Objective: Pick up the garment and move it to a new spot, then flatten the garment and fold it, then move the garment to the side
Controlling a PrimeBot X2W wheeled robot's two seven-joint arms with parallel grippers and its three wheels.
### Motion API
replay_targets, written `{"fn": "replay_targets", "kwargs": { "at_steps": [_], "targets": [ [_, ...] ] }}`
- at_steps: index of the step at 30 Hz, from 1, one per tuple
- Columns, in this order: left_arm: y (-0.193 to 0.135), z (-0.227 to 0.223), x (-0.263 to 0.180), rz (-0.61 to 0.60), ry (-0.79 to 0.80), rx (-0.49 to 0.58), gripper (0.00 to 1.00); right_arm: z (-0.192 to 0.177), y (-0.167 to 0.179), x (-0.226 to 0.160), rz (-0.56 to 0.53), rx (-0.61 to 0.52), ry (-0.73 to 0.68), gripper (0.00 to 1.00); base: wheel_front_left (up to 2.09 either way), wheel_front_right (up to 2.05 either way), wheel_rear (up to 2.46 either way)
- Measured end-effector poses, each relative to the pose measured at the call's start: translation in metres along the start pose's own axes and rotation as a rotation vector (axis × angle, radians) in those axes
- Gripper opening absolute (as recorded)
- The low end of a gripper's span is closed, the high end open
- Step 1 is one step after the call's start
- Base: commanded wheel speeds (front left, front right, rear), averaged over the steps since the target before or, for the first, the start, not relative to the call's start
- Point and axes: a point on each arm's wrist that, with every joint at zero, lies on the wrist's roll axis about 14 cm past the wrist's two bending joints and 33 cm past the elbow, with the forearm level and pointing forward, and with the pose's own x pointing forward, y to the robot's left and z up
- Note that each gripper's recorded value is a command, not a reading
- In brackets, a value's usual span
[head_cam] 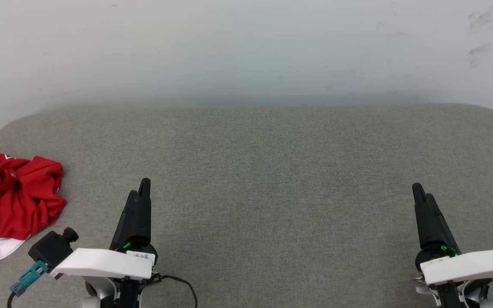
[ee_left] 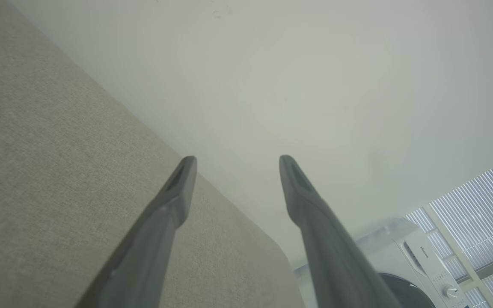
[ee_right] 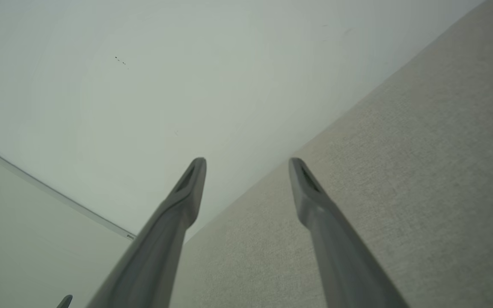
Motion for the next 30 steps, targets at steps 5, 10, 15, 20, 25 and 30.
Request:
{"fn": "replay_targets", "kwargs": {
  "at_steps": [5,10,15,20,25,30],
  "targets": [
    [-0.001,-0.002,-0.001,-0.011,0.009,0.107,1.0,-0.002,0.001,-0.002,0.008,-0.127,0.023,1.0,0.0,0.0,0.0],
    [0.0,-0.008,-0.004,-0.017,0.024,0.191,1.0,-0.003,0.004,-0.002,0.022,-0.246,0.042,1.0,0.0,0.0,0.0],
    [0.005,-0.011,-0.006,-0.016,0.045,0.301,1.0,-0.003,0.005,-0.003,0.028,-0.351,0.061,1.0,0.0,0.0,0.0],
    [0.006,-0.012,-0.007,-0.025,0.052,0.401,1.0,-0.001,0.006,-0.004,0.03,-0.439,0.068,1.0,0.0,0.0,0.0],
    [0.006,-0.013,-0.008,-0.036,0.056,0.477,1.0,0.001,0.008,-0.003,0.036,-0.515,0.065,1.0,0.0,0.0,0.0],
    [0.007,-0.014,-0.008,-0.044,0.06,0.558,1.0,0.002,0.01,-0.005,0.039,-0.578,0.066,1.0,0.0,0.0,0.0]
  ]
}}
